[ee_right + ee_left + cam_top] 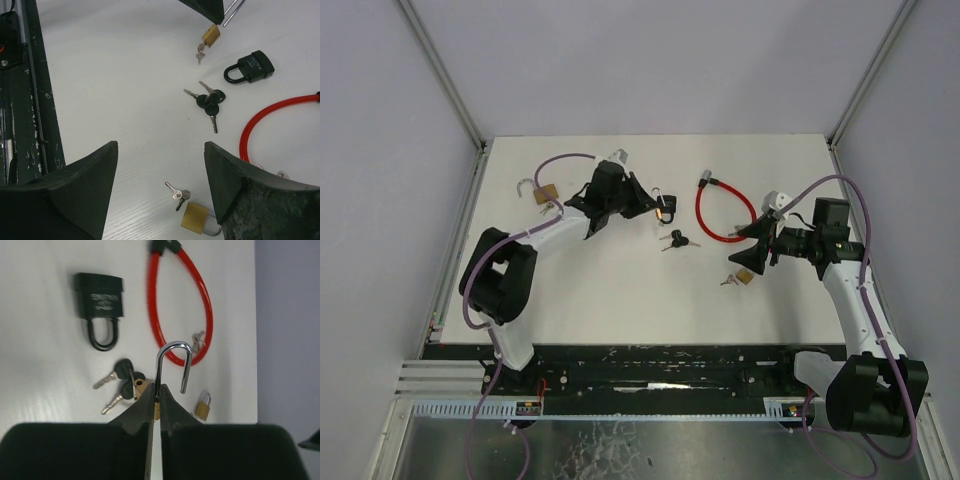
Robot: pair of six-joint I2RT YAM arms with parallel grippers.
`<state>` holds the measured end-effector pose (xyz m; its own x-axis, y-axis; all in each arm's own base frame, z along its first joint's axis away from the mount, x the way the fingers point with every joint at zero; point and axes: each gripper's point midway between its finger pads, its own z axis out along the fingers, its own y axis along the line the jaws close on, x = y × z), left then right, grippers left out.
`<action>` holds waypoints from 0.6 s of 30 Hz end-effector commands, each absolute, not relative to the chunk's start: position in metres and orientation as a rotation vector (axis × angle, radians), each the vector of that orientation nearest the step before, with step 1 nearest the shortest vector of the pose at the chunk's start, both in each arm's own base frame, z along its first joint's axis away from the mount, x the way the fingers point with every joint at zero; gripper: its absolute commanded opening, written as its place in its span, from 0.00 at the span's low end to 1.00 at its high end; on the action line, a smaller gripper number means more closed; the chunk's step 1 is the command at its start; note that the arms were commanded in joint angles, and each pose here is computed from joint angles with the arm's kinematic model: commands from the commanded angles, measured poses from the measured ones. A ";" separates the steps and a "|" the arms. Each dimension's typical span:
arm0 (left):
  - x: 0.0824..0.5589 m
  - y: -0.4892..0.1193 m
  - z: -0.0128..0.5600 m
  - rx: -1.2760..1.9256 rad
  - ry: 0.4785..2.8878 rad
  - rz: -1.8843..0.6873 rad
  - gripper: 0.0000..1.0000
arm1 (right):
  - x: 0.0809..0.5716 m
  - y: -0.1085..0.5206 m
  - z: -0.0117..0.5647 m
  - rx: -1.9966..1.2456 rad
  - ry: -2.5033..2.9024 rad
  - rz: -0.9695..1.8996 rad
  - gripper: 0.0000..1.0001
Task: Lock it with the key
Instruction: Pick up the lock from the center of the board.
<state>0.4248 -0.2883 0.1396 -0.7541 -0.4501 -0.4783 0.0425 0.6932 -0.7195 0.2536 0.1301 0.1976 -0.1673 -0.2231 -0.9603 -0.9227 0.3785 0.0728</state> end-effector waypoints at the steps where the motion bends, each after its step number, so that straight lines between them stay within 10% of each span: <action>1: 0.405 -0.334 0.202 0.020 1.976 -1.155 0.00 | 0.241 0.140 0.215 -1.147 1.472 0.897 0.77; 18: 0.308 -0.432 0.187 0.614 1.840 -0.978 0.00 | 0.281 0.127 0.226 -0.722 1.713 0.968 0.88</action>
